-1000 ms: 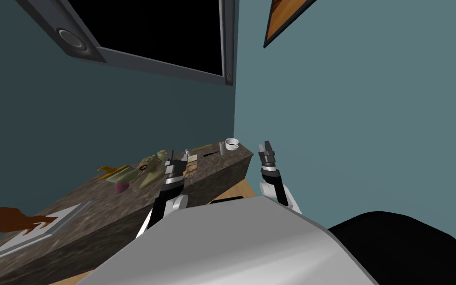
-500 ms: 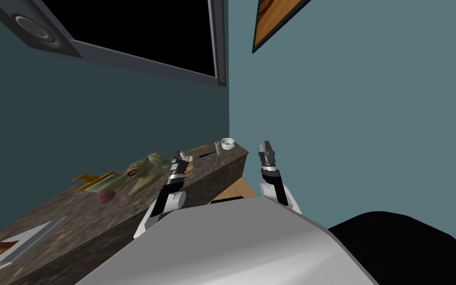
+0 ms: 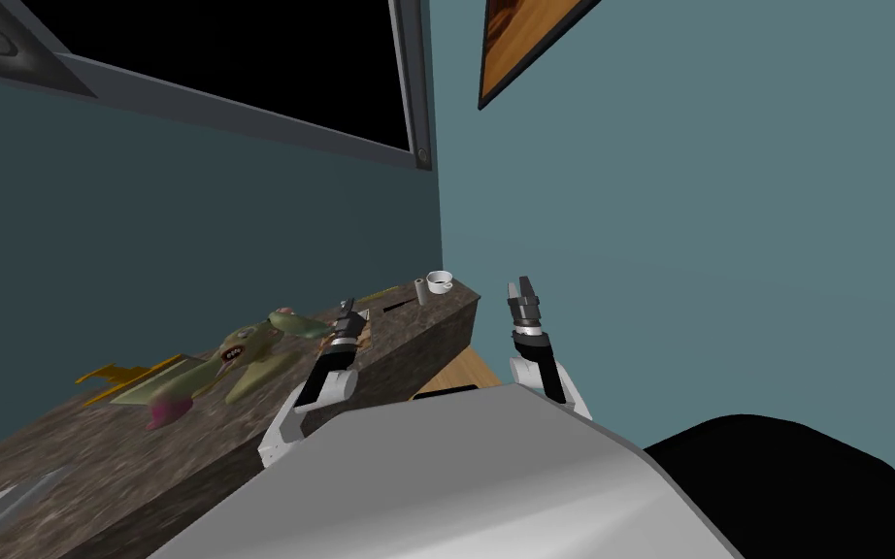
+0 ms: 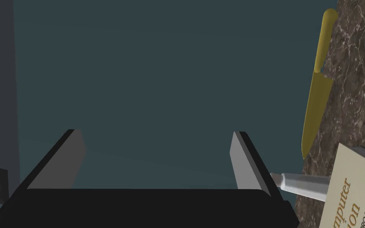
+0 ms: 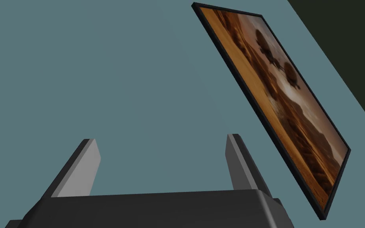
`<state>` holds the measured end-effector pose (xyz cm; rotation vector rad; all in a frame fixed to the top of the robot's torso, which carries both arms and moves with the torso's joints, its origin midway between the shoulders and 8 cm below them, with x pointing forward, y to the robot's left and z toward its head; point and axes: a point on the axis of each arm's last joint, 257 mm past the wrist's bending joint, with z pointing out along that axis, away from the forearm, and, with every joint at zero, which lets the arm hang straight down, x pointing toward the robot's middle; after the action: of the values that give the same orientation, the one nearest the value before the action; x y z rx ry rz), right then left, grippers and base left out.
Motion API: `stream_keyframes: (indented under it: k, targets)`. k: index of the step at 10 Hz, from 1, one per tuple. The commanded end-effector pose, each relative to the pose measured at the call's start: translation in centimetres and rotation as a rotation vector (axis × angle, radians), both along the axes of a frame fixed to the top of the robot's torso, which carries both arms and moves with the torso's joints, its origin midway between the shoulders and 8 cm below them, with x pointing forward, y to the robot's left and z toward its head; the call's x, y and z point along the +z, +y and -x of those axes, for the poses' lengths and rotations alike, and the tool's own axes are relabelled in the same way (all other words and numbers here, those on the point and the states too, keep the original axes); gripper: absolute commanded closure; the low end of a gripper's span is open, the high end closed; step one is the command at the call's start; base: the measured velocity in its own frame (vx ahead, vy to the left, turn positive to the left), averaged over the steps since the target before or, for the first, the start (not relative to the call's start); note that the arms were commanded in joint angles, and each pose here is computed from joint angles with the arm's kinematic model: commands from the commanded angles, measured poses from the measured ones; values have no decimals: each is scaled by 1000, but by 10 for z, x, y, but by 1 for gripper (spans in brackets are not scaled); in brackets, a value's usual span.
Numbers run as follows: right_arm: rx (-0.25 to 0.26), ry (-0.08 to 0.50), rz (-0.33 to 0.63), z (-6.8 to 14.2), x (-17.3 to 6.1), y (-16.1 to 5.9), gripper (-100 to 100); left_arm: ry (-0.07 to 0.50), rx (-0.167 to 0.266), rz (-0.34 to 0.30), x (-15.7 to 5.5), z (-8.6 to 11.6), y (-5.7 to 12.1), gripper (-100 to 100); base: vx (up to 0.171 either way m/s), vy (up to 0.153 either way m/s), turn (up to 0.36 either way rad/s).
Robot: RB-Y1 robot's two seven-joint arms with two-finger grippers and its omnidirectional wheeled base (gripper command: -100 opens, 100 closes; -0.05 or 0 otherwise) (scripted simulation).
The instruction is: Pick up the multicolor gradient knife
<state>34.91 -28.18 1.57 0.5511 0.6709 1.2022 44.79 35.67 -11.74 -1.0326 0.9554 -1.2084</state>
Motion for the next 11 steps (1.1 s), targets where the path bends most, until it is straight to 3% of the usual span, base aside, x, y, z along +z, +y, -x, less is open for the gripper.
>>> stream_keyframes:
  k: [1,2,3,4,5,6,8,9,11]
  targets:
    - [0,0,0,0,0,0,0,52,16,-4,-14,-6,7,-100,-11,1,-101]
    - [0,0,0,0,0,0,0,88,41,-24,-23,-15,26,-100,-14,-8,-260]
    - [0,0,0,0,0,0,0,117,46,-19,-30,-16,28,-100,-14,-2,-95]
    - [0,0,0,0,0,0,0,150,74,-36,-37,-24,49,-100,-22,-12,-194]
    - [0,0,0,0,0,0,0,180,80,-31,-45,-25,51,-100,-19,-8,-103]
    - [0,0,0,0,0,0,0,202,108,-47,-44,-33,71,-100,-19,-13,-171]
    - [0,0,0,0,0,0,0,258,121,-36,-62,-32,76,-100,-11,-6,-61]
    - [0,0,0,0,0,0,0,290,157,-46,-66,-39,101,-100,-17,-20,-165]
    - [0,0,0,0,0,0,0,328,166,-38,-77,-38,103,-100,-11,-7,-80]
